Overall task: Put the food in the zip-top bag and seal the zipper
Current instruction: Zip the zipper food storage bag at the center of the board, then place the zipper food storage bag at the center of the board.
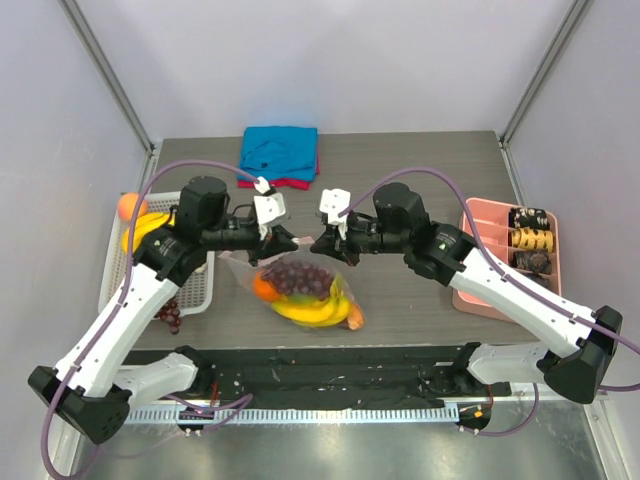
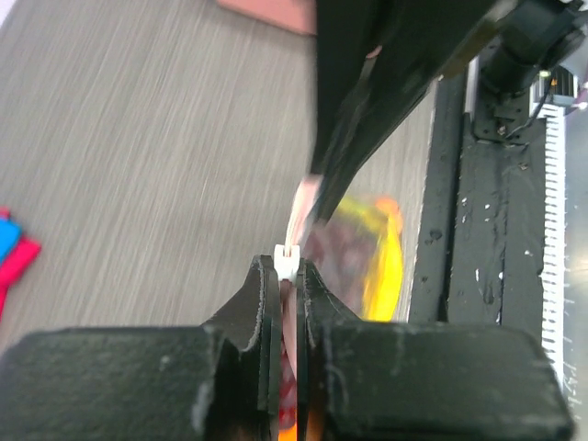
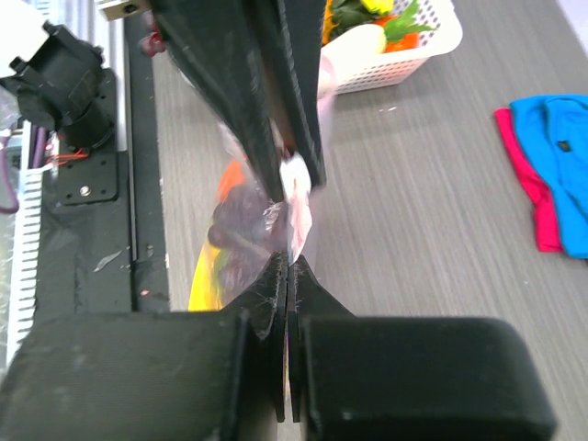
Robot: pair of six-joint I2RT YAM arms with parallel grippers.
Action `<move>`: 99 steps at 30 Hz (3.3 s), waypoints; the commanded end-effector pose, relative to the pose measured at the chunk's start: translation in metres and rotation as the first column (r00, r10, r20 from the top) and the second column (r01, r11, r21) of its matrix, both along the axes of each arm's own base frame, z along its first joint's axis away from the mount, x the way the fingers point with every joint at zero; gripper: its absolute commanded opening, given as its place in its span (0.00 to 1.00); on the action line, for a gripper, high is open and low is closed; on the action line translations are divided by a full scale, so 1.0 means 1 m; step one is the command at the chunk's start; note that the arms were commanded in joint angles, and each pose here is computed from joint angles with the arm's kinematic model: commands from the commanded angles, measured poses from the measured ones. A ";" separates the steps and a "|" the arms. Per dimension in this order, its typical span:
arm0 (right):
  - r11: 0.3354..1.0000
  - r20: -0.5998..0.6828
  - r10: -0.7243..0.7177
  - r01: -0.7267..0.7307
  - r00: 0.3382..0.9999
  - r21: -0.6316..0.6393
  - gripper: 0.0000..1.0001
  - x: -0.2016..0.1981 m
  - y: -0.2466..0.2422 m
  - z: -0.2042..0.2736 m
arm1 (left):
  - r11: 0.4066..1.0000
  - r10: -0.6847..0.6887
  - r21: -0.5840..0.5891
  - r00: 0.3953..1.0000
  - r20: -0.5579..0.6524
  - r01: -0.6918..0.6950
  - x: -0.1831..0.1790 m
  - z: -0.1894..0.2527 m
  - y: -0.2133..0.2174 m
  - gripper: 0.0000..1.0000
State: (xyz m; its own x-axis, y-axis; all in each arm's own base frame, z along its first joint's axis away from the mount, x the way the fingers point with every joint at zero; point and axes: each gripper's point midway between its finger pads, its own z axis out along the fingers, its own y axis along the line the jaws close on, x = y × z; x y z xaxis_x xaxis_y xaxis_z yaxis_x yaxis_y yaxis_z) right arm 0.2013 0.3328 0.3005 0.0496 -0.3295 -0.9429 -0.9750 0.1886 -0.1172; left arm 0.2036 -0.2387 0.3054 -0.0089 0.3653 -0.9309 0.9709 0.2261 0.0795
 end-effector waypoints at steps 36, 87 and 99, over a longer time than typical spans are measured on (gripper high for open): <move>0.934 0.195 -0.329 0.289 0.924 0.210 0.01 0.023 -0.063 0.089 | 0.806 0.443 0.413 0.895 0.054 -0.424 0.019 -0.102 0.163 0.04; 0.938 0.129 -0.284 0.247 0.950 0.244 0.20 0.013 -0.054 0.078 | 0.993 0.117 0.015 0.991 -0.058 -0.116 0.053 0.001 -0.002 0.00; 0.791 0.092 -0.576 0.525 0.812 0.314 1.00 0.048 -0.095 0.102 | 0.946 0.258 0.162 0.956 0.142 -0.279 0.173 0.019 -0.007 0.00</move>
